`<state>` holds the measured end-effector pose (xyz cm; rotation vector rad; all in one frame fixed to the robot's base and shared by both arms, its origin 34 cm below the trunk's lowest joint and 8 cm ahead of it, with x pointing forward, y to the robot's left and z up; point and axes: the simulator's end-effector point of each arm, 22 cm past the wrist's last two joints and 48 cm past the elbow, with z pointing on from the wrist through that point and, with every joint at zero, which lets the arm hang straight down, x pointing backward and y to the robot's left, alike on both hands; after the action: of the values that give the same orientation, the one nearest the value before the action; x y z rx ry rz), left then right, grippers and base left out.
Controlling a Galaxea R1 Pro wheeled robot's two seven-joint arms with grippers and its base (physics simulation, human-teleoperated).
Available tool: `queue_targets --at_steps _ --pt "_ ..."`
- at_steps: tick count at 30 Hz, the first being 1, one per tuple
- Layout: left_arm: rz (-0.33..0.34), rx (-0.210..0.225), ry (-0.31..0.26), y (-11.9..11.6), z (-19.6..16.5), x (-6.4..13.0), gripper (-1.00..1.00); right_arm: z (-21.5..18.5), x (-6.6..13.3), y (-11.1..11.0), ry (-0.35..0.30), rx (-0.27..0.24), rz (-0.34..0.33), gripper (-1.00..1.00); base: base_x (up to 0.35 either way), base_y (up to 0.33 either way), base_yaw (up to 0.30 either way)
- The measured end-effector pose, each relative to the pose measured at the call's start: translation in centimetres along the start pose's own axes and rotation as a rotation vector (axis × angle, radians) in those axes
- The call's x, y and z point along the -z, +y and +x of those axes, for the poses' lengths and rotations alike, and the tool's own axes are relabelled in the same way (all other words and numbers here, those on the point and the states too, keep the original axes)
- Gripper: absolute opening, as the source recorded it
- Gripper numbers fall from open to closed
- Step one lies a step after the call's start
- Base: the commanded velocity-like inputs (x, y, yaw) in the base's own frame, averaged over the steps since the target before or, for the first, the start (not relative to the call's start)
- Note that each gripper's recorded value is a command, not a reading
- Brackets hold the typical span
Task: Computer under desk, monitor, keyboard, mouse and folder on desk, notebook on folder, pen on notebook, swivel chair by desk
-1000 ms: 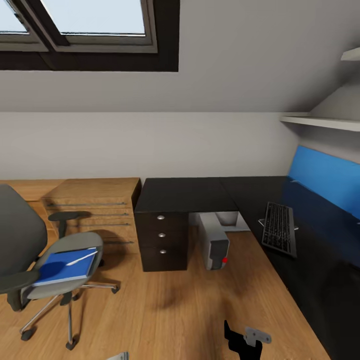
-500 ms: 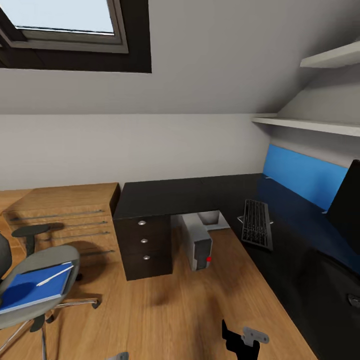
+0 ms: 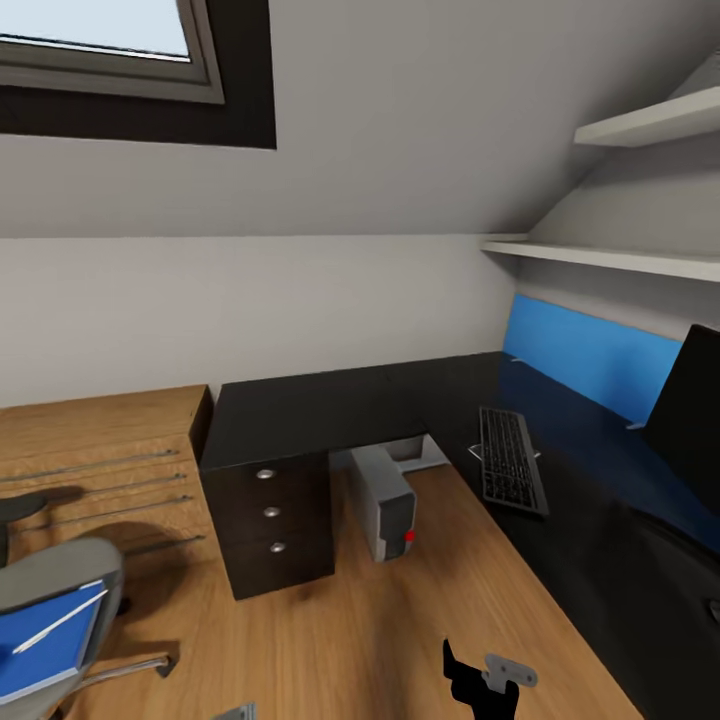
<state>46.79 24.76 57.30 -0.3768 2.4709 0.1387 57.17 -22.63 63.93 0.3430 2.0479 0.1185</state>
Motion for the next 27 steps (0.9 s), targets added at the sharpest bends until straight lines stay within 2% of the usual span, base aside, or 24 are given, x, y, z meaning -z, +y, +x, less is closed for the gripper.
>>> queue_targets --at_steps 8,13,27 --pt "0.002 0.002 -0.009 -0.1 -0.4 0.1 1.0 -0.4 0.0 0.3 -0.008 0.003 -0.008 1.0 0.241 0.209 -0.194" --pt "0.005 0.003 -0.015 -0.2 -0.7 0.2 1.0 -0.6 0.0 0.8 -0.011 0.023 -0.027 1.0 0.208 0.18 -0.211" --pt "0.008 0.007 -0.03 -0.3 -1.3 0.3 1.0 -1.3 0.1 1.3 -0.025 0.036 -0.043 1.0 0.032 0.047 -0.231"
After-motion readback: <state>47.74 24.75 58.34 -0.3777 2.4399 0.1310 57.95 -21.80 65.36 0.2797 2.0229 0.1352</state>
